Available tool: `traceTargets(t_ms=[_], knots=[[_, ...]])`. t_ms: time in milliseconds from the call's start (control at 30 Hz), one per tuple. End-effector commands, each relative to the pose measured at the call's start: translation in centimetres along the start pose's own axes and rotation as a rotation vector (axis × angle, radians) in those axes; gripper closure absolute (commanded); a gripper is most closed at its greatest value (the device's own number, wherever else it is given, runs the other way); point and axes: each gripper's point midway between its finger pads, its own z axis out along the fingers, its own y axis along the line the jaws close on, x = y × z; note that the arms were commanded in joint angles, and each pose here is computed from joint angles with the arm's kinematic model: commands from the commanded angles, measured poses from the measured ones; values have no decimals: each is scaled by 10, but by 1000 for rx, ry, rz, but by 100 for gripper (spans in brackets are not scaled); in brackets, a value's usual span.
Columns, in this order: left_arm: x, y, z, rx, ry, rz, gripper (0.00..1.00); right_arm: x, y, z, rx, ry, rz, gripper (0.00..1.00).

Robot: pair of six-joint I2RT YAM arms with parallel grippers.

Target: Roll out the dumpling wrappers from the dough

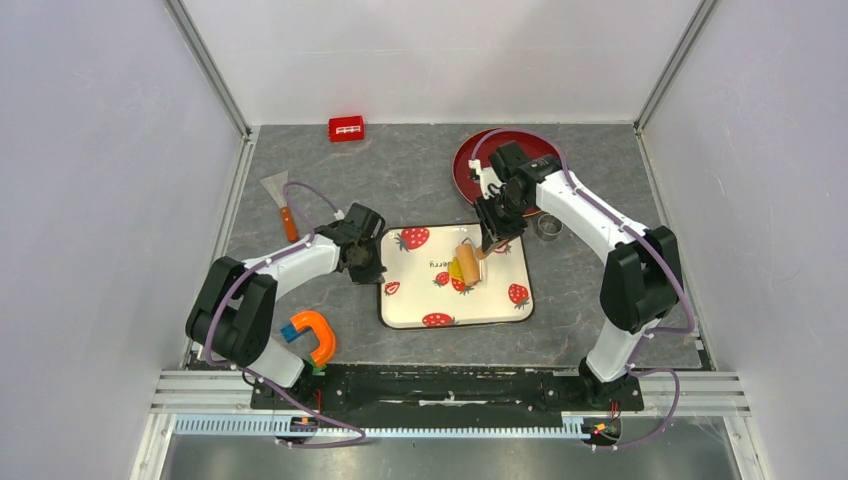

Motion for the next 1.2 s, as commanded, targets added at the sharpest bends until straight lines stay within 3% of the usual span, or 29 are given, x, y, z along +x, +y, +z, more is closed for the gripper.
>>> traceTargets(t_ms=[0,1167], knots=[[1,115,-11,-459,4,39,98,62,-103,16,429,273,-22,100],[-14,130,-16,-500,6,60,98,62,-112,-1,450,220,18,100]])
